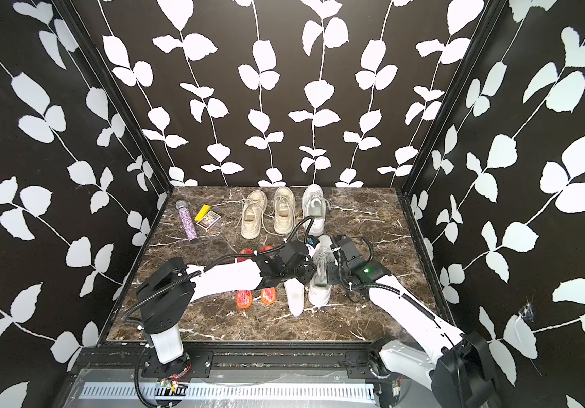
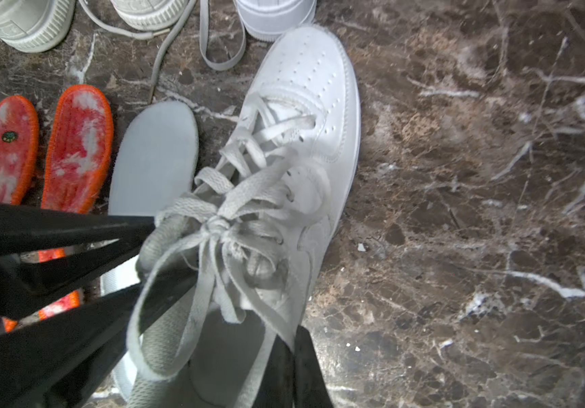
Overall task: Remove the insole from the shoe
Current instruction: Untie the shoelace on the shoe.
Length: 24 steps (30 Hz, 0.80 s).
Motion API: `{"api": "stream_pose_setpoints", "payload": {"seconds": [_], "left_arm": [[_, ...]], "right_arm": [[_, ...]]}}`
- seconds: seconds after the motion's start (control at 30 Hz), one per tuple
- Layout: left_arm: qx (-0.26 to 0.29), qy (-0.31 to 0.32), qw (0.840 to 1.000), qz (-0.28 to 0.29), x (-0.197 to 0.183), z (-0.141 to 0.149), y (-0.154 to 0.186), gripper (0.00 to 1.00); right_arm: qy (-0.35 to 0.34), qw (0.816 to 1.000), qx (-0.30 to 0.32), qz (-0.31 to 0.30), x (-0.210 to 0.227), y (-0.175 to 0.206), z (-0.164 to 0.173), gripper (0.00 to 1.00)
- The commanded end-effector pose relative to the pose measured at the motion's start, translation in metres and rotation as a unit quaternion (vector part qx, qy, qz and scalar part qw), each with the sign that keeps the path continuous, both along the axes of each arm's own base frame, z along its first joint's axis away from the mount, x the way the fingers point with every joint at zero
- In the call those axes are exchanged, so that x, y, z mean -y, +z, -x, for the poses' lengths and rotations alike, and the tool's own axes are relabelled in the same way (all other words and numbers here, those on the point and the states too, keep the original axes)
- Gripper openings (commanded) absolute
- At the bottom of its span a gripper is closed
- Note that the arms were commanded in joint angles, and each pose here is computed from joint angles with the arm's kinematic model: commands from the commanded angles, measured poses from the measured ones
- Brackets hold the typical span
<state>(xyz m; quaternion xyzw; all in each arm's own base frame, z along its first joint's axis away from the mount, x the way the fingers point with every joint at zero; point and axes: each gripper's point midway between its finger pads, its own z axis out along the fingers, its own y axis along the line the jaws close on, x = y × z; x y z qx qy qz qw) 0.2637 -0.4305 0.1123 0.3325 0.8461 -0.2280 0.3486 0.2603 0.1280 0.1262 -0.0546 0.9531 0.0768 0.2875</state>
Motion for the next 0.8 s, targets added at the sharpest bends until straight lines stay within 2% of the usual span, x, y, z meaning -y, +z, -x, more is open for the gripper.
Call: {"api": "stream_pose_setpoints", "payload": {"seconds": [0.0, 0.33, 0.63, 0.77], "left_arm": [[0.005, 0.017, 1.0, -0.013, -0.004, -0.007, -0.002, 0.3], [0.01, 0.032, 0.999, -0.021, -0.008, -0.011, -0.004, 0.18], [0.012, 0.04, 0.999, -0.025, -0.01, -0.013, -0.005, 0.0], [0.011, 0.044, 0.999, -0.025, -0.011, -0.014, -0.006, 0.0]], "right_arm": [[-0.009, 1.0, 0.024, 0.008, 0.005, 0.014, -0.006, 0.0], [-0.065, 0.995, 0.068, 0.03, 0.029, 0.03, -0.011, 0.0], [-0.138, 0.985, 0.09, 0.059, 0.064, 0.042, -0.01, 0.0], [-0.165, 0.981, 0.094, 0.041, 0.077, 0.044, -0.009, 0.0]]}}
